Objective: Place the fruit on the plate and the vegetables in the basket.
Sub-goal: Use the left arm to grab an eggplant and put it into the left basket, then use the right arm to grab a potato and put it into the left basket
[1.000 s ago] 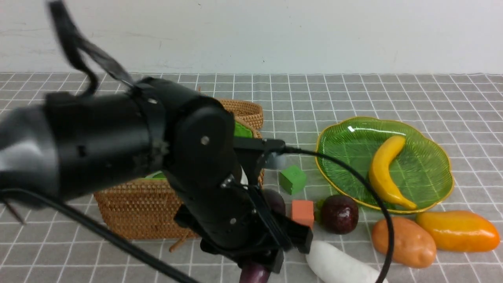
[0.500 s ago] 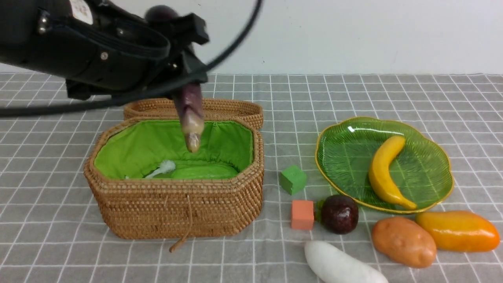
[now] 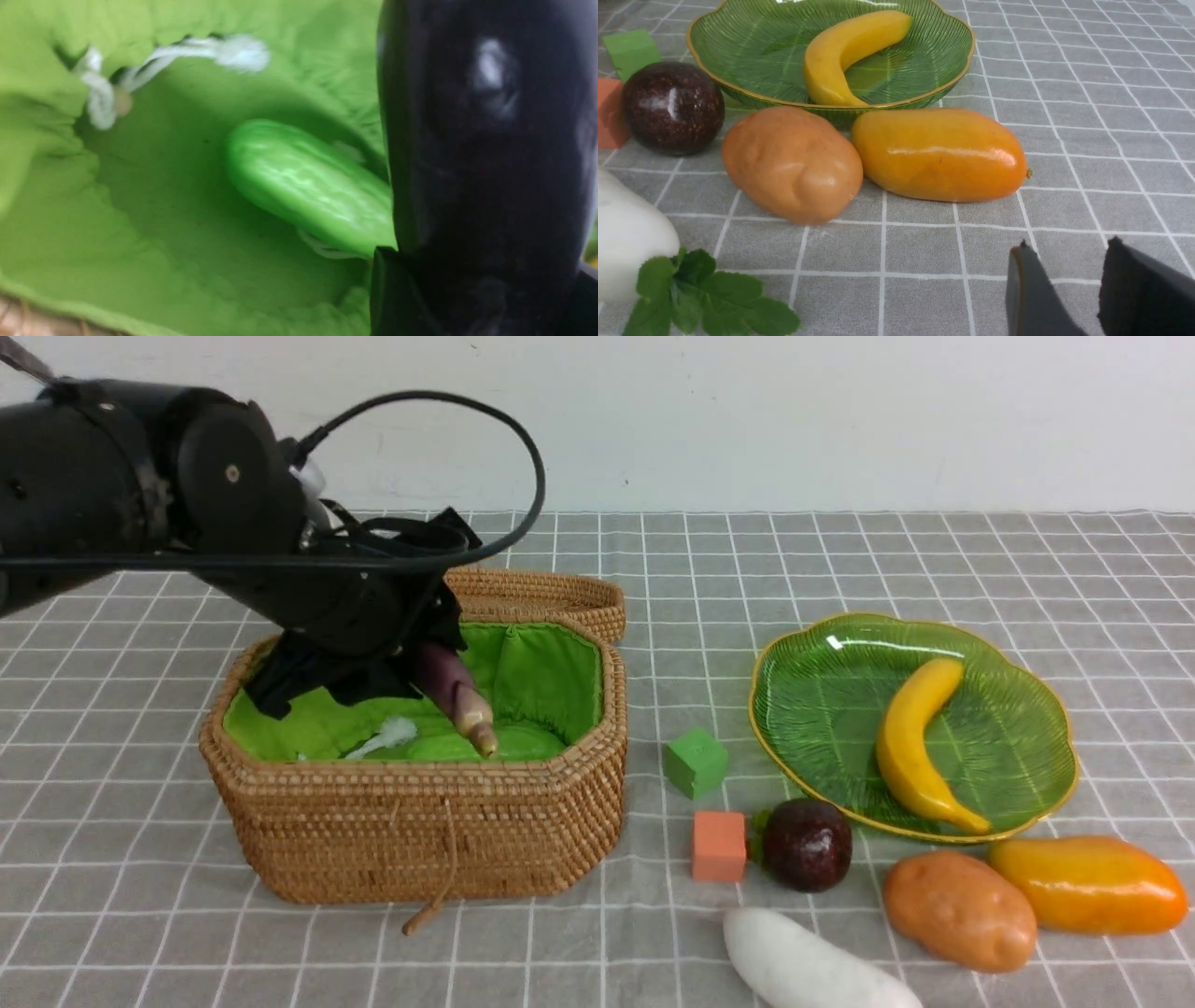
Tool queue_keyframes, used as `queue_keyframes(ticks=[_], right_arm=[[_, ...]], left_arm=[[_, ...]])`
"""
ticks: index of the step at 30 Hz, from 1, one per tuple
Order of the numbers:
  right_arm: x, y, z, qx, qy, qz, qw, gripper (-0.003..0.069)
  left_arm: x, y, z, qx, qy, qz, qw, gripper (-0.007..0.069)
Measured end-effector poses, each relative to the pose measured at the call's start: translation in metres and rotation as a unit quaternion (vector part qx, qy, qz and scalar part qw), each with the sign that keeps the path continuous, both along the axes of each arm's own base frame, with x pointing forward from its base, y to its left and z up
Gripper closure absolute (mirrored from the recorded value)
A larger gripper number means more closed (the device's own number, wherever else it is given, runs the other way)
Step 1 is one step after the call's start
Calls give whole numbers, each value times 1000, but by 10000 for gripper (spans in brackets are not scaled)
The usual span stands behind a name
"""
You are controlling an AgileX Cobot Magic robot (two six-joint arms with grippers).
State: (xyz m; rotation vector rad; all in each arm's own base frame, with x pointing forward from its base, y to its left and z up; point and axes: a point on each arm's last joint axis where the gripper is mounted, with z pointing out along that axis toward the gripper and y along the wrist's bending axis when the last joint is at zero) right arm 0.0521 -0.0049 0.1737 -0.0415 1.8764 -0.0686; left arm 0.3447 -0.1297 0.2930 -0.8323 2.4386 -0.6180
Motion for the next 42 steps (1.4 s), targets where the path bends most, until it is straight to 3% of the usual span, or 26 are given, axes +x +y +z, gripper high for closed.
queue_keyframes(ticks=[15, 32, 42], right_arm=[[0, 0, 0, 0, 0, 0, 1000, 418], [0, 0, 0, 0, -1, 0, 1000, 418], [0, 0, 0, 0, 0, 0, 1000, 418]], left_arm=[[6, -3, -12, 1, 13, 2, 1000, 111], [0, 0, -2, -1, 5, 0, 1000, 106], [-23, 7, 27, 48, -17, -71, 996, 106]])
